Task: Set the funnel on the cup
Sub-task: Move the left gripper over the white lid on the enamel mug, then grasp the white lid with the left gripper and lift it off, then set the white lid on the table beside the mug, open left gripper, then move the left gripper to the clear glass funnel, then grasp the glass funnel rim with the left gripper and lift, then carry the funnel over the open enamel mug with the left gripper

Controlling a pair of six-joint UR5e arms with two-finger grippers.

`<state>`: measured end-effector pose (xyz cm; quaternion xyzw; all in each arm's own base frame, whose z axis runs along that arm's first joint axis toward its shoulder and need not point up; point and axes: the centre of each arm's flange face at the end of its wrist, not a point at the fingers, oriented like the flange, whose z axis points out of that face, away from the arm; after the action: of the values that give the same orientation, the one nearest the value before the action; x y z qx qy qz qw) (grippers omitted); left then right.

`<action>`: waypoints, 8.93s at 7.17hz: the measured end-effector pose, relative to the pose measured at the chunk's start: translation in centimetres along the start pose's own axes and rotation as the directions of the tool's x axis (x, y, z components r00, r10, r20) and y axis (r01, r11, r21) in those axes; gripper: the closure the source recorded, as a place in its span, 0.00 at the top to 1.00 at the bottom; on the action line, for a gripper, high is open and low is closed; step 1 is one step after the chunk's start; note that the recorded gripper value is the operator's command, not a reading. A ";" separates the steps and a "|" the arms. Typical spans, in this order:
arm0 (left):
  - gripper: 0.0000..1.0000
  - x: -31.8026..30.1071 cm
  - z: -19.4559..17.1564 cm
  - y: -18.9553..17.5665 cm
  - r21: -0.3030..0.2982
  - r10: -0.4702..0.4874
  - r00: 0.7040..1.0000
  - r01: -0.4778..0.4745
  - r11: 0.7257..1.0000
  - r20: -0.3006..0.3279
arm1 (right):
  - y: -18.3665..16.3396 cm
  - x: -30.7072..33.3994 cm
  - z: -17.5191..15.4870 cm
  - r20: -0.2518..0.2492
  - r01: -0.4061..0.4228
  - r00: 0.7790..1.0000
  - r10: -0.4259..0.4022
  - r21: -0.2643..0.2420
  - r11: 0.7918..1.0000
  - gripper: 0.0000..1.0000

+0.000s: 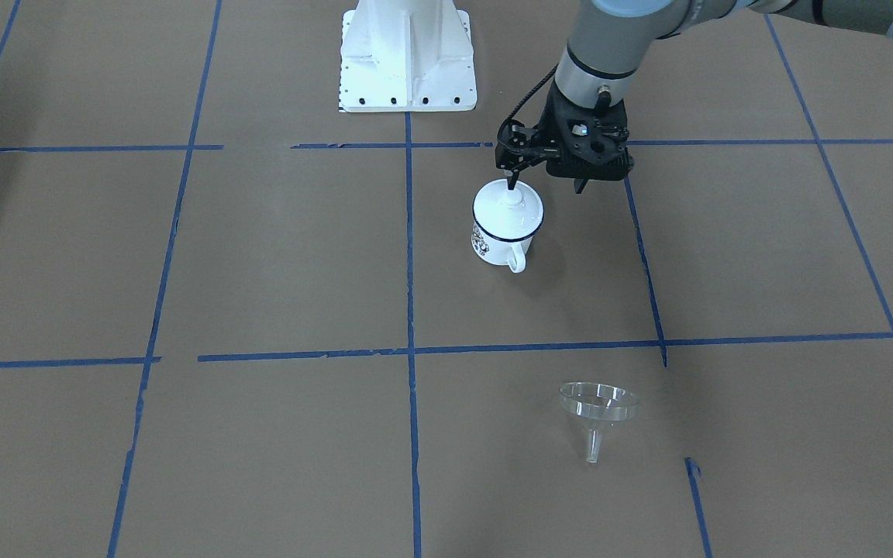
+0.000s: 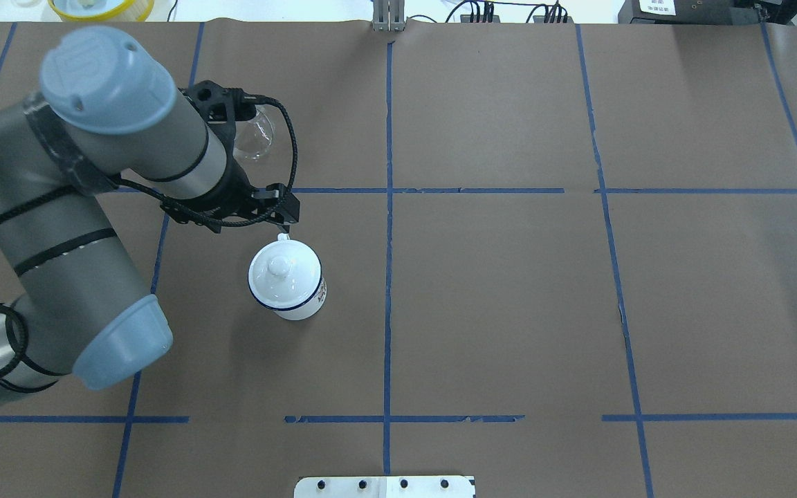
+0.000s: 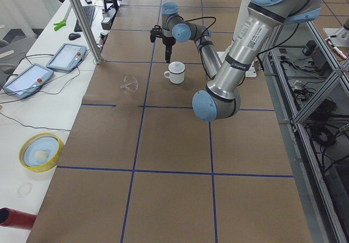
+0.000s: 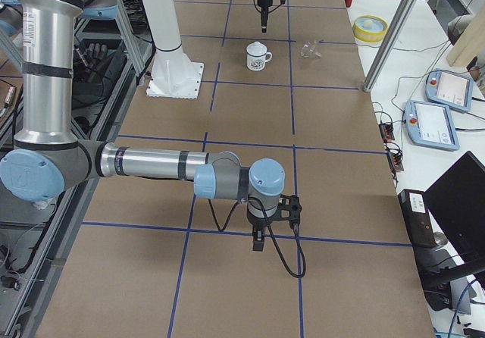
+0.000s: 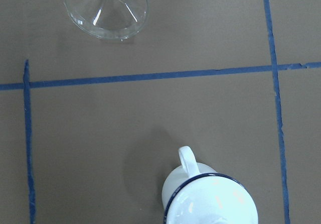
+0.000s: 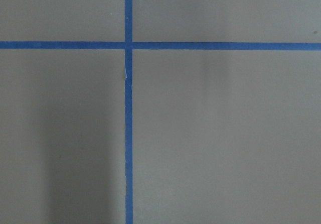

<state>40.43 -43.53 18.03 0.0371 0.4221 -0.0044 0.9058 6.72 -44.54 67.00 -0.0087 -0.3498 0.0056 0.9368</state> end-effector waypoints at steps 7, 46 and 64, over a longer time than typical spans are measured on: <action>0.63 2.6 5.6 2.1 -0.008 -0.005 0.997 0.006 1.000 0.079 | 0.0 0.0 0.0 0.000 0.000 1.000 0.000 0.000 1.000 1.00; 0.92 -7.4 12.5 -17.7 0.300 -0.696 0.638 0.769 0.564 -0.329 | 0.0 0.0 0.0 0.000 0.000 1.000 0.000 0.000 1.000 1.00; 0.00 -7.4 -8.0 -11.7 0.190 -0.613 0.760 0.648 0.737 -0.213 | 0.0 0.0 0.0 0.000 0.000 1.000 0.000 0.000 1.000 1.00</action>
<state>29.14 -54.79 17.81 0.0067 0.4660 -0.3626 0.8070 6.72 -44.54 67.00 -0.0086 -0.3498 0.0055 0.9368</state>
